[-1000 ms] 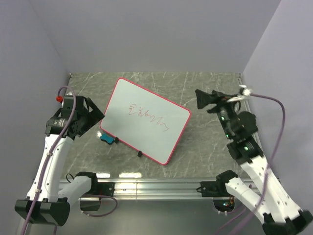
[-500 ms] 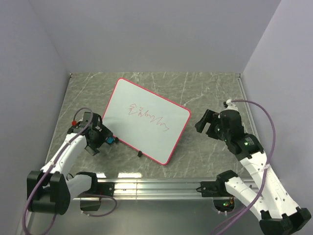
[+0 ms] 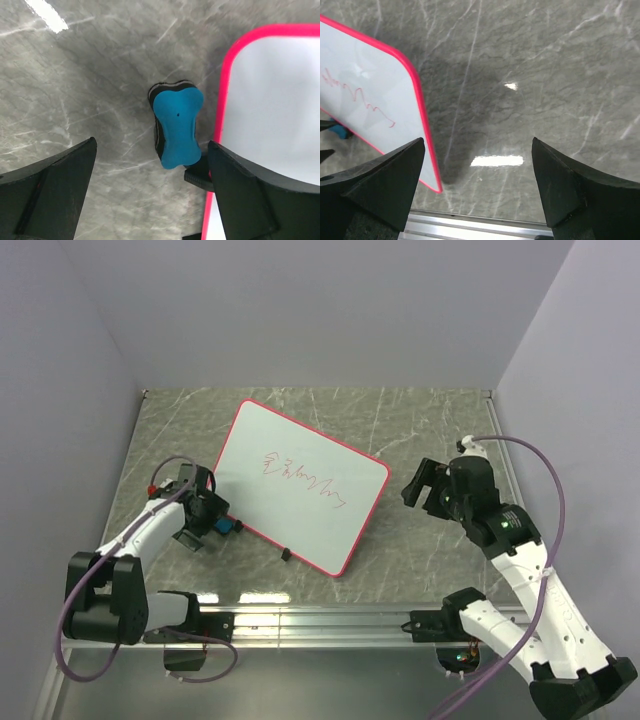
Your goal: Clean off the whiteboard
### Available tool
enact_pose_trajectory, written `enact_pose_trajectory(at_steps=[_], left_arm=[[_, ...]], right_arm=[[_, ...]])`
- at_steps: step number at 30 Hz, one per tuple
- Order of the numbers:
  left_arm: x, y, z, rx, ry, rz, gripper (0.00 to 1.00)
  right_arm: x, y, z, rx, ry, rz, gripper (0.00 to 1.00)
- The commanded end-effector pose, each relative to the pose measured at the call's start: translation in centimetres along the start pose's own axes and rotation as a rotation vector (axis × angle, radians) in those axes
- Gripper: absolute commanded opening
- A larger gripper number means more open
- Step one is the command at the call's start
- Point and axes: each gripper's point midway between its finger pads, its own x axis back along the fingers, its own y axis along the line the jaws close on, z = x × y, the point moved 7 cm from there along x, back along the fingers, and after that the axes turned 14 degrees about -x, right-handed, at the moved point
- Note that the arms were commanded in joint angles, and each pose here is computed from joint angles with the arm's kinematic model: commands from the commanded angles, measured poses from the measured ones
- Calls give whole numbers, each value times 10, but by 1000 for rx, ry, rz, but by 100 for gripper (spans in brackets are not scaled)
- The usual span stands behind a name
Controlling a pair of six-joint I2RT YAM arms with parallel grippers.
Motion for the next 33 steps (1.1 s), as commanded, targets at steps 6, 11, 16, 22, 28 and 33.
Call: enact_pose_trajectory(at_steps=[6, 11, 16, 22, 28, 33], left_arm=[[-16, -3, -3, 29, -38, -25, 98], [-35, -2, 2, -10, 1, -96, 97], [-44, -8, 4, -19, 21, -99, 94], [-33, -10, 4, -26, 36, -81, 64], [-26, -6, 10, -66, 67, -49, 39], [-7, -9, 4, -76, 47, -12, 1]], right_arm=[[13, -1, -2, 13, -34, -46, 94], [13, 2, -7, 23, -55, -41, 94], [14, 6, -12, 35, -61, -48, 94], [8, 7, -10, 31, -49, -45, 93], [4, 3, -7, 27, -50, -35, 93], [1, 2, -7, 37, -60, -39, 93]])
